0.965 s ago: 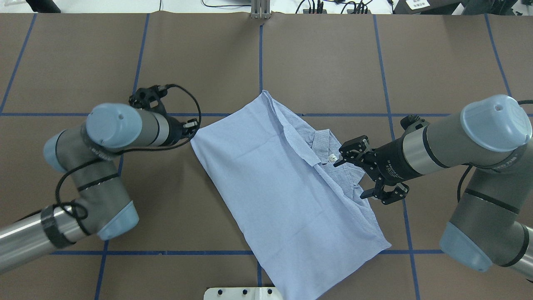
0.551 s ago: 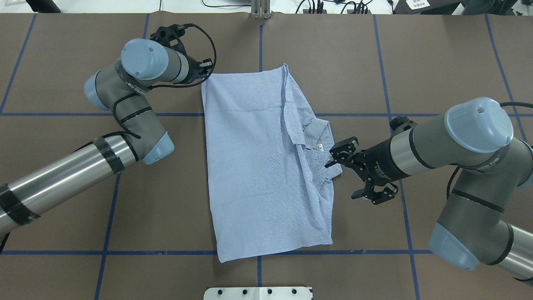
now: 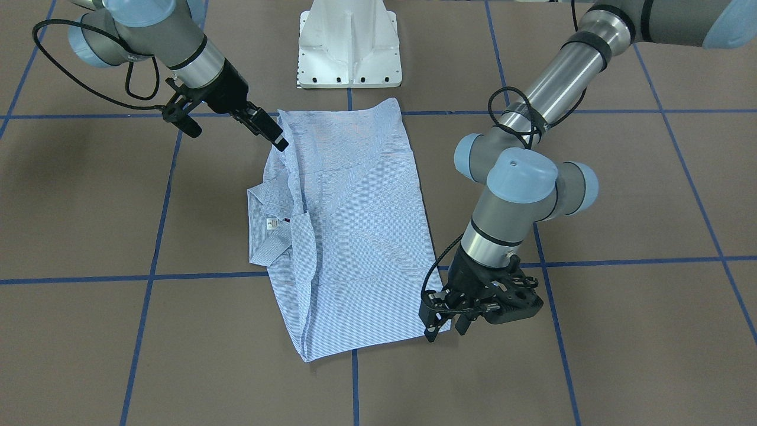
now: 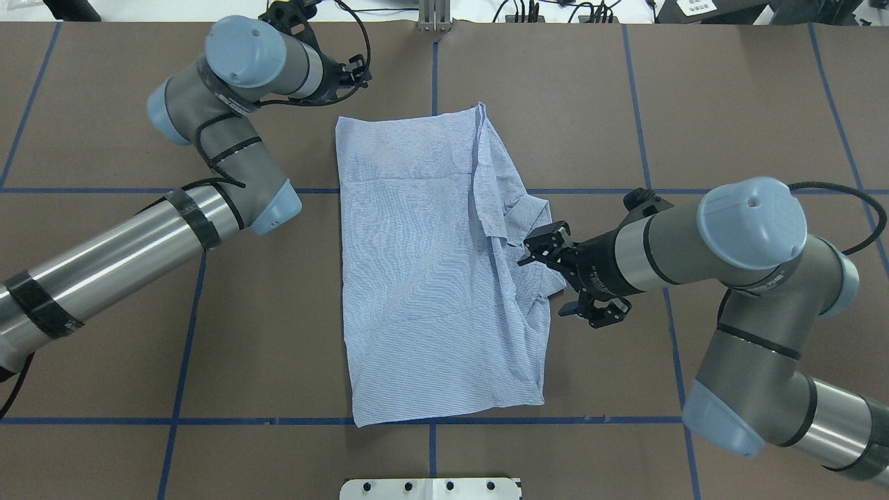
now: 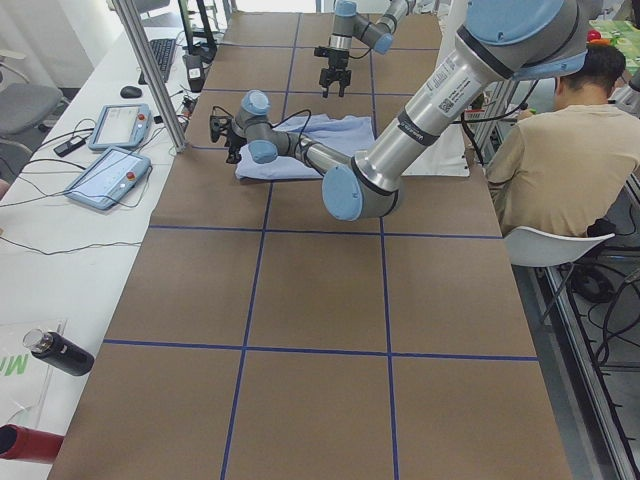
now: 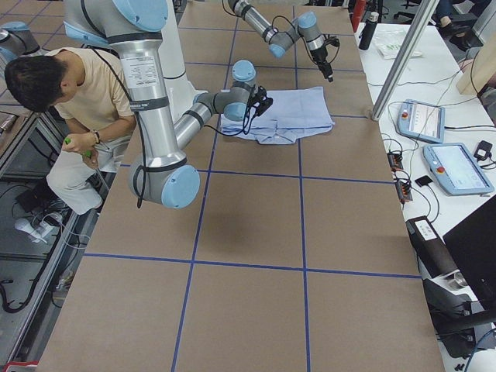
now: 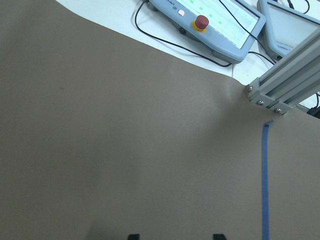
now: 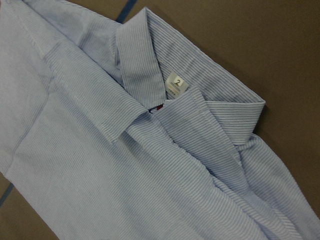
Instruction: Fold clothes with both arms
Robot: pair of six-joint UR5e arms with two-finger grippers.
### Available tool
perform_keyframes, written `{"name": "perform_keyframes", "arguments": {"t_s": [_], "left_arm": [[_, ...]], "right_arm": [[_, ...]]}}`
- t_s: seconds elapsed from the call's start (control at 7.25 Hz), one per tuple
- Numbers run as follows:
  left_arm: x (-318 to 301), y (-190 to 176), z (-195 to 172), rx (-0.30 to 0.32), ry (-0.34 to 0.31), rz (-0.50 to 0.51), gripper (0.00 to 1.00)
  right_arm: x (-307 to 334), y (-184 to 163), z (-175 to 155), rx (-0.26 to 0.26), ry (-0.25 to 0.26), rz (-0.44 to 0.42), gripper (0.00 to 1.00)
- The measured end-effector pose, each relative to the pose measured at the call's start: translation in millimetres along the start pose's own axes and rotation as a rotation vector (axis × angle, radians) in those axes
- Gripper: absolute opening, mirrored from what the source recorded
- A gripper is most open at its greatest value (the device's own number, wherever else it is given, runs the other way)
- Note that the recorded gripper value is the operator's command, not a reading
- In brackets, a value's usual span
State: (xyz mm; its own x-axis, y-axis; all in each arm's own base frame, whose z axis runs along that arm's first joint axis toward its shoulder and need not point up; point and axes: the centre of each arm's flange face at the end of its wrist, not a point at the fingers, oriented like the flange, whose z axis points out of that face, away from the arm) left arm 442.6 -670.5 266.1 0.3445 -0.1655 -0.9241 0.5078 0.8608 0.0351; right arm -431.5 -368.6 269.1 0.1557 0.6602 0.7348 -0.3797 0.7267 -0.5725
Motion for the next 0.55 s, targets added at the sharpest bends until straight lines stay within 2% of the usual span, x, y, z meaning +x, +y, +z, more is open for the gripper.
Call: {"name": "perform_keyframes", "arguments": {"t_s": [0.14,0.28,0.41,0.55], "left_arm": [[-26.7,-10.9,-40.7,-0.040,0.042,0.007,0.67],[-63.3,-17.1,-88.4,-0.058,0.077,0.037,0.67],[-96.0,-17.9,-125.8,-0.061,0.091,0.061,0.67],[-120.2,-15.2,-149.3,-0.060,0.092,0.072,0.67]], "right_arm": [[-12.0,10.2,19.1,0.050,-0.019,-0.010,0.20],[-31.0,21.4,46.0,0.098,-0.004,-0.013,0.00],[-47.9,35.9,68.1,0.142,0.025,-0.064,0.00],[-58.2,49.3,84.0,0.178,0.062,-0.177,0.00]]}}
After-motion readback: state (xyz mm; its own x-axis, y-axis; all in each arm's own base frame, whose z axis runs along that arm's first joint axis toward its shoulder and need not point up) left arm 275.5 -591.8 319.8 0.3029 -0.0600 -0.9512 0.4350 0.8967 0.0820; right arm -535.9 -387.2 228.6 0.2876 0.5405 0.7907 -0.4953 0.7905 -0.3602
